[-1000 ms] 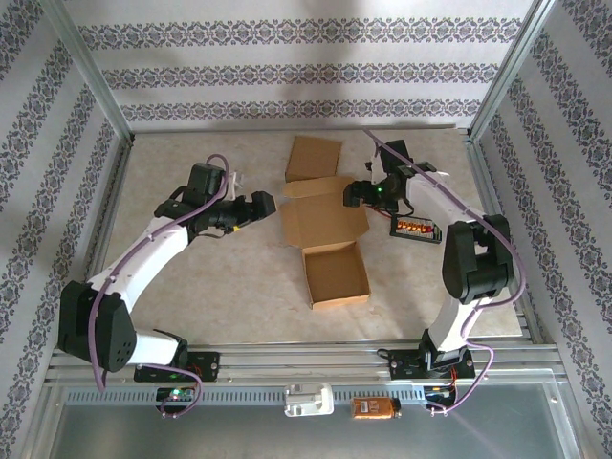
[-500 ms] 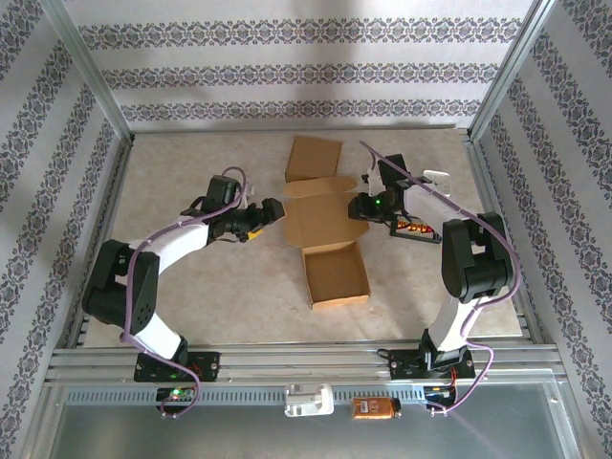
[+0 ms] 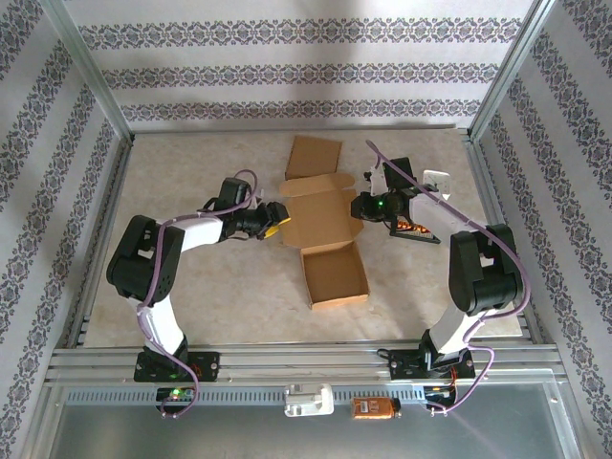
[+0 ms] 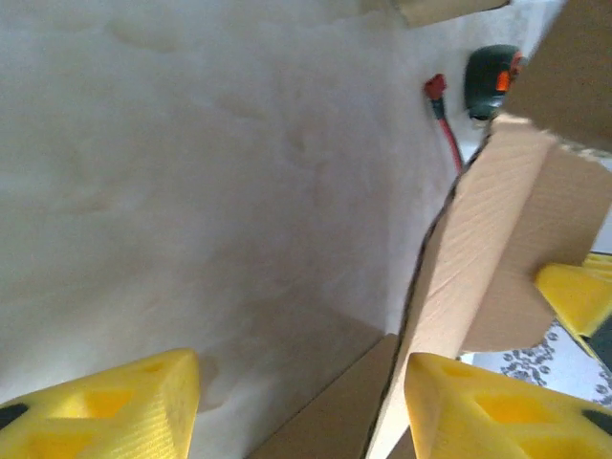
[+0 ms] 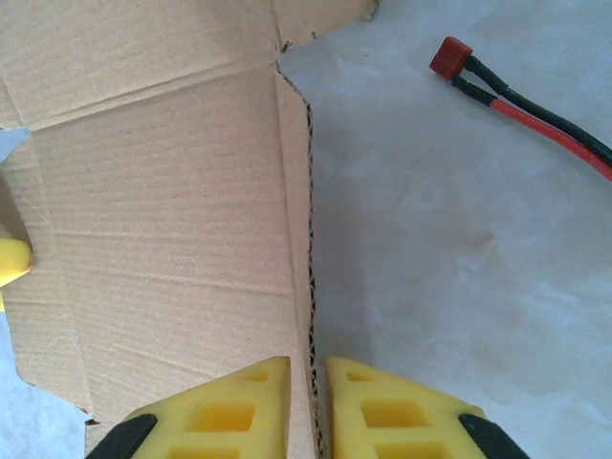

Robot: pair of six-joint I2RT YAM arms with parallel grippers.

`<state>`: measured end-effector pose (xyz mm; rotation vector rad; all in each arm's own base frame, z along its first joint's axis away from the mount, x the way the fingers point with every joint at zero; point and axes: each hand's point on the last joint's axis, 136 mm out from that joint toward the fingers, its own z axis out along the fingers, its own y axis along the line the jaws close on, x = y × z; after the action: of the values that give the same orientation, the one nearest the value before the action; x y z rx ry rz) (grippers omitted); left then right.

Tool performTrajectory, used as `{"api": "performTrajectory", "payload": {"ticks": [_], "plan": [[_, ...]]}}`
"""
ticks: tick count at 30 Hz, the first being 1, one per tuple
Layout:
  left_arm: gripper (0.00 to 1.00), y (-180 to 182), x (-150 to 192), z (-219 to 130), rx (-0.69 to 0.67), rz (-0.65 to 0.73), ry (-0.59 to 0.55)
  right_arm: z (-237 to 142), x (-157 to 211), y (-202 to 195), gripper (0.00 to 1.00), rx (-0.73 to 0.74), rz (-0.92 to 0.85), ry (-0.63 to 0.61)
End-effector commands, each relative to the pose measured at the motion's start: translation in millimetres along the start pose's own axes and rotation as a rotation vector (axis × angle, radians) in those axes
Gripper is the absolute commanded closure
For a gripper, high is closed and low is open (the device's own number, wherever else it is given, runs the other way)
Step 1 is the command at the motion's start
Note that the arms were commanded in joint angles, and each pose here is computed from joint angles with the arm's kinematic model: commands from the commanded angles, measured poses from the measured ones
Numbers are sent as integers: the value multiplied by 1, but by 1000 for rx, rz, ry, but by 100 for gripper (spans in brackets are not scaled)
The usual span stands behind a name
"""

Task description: Fold the paper box

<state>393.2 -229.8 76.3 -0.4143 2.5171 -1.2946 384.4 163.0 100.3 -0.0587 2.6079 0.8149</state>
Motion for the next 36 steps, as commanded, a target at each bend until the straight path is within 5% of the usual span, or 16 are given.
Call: {"api": "performTrajectory", "payload": {"ticks": [1, 4, 6, 13, 16, 24, 31, 36], "plan": [[57, -38, -6, 1, 117, 68, 8, -8, -4, 13, 83, 9, -24, -49], [88, -39, -2, 1, 102, 90, 40, -9, -3, 15, 83, 35, -34, -65], [100, -40, 1, -1, 85, 128, 50, -10, -2, 18, 83, 40, -34, -70], [100, -49, -1, -16, 11, 374, 49, -51, -15, 40, 64, 69, -97, -198], [100, -63, -7, -27, 8, 522, 18, -88, -25, 47, 43, 116, -141, -315], [100, -118, 12, -49, 162, 1088, -100, -160, -43, 80, 22, 155, -488, -559], [100, -135, 26, -57, 208, 1259, -137, -164, -27, 118, 16, 94, -1054, -483], [100, -138, 40, -60, 237, 1332, -141, -145, -16, 115, 13, 57, -1248, -362]]}}
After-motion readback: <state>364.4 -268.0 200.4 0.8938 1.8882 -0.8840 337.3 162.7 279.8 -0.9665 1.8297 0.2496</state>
